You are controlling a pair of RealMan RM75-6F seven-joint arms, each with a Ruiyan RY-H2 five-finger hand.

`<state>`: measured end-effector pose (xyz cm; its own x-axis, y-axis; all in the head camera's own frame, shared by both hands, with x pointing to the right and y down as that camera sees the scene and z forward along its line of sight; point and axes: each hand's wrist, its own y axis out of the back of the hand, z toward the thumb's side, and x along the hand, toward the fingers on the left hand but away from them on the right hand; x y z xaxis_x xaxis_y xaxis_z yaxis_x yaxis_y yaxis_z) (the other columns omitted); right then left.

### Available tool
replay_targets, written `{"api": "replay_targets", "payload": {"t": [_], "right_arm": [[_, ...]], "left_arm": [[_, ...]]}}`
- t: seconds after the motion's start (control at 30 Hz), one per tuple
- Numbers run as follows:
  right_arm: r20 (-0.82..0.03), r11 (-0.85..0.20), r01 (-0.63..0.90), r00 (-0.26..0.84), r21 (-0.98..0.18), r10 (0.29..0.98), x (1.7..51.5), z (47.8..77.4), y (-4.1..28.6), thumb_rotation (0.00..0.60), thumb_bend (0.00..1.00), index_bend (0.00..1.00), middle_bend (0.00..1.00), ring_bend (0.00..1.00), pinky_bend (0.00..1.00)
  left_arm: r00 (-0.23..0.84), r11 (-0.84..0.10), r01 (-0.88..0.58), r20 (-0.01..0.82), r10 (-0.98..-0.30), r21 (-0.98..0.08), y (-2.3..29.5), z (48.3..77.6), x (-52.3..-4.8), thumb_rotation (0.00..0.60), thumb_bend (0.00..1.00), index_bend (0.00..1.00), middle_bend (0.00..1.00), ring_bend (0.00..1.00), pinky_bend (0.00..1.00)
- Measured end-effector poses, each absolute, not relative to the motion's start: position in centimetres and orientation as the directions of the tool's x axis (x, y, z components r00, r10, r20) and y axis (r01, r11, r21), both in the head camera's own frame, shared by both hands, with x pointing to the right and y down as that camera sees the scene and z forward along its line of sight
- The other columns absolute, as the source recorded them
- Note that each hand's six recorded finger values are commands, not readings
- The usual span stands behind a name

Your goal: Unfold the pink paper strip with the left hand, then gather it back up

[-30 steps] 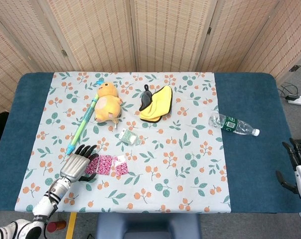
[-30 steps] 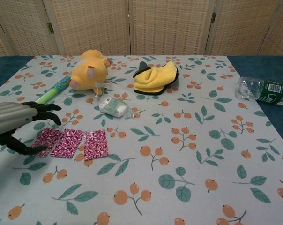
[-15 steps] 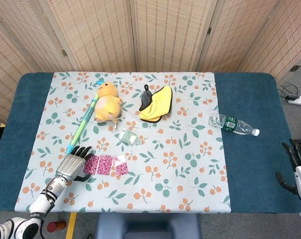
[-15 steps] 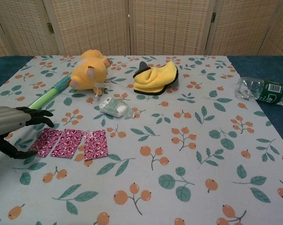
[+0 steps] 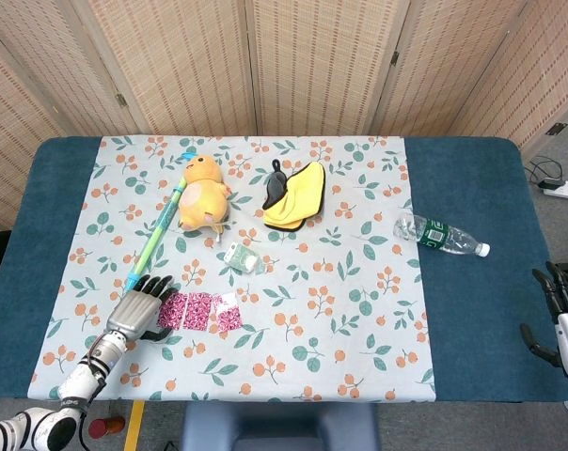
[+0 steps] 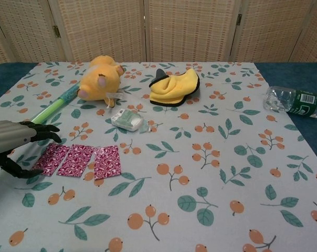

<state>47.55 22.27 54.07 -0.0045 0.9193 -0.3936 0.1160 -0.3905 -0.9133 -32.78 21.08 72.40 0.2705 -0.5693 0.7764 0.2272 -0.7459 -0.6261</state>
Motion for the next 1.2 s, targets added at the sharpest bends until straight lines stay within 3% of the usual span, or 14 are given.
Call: {"api": "replay_targets", "payload": {"t": [0.7,1.2], "right_arm": [[-0.4,-0.396,0.114,-0.014,-0.911,0.917,47.87,54.21,22.3,0.6,0.4,0.0,0.0,0.0,0.0],[-0.401,-0.397,0.115,-0.013,-0.911,0.916,47.74,54.28,22.26,0.6,0.4,0.0,0.0,0.0,0.0]], "left_arm": [[0.259,-0.763,0.252,0.801,-0.54,-0.596,21.45,72.91,-32.62,0.411,0.37,0.1,0.0,0.0,0.0],[0.246,-0.76,0.26,0.802,-0.544,-0.595,21.3,73.12,-33.04,0.411,0.37,0.18,0.0,0.0,0.0]]}}
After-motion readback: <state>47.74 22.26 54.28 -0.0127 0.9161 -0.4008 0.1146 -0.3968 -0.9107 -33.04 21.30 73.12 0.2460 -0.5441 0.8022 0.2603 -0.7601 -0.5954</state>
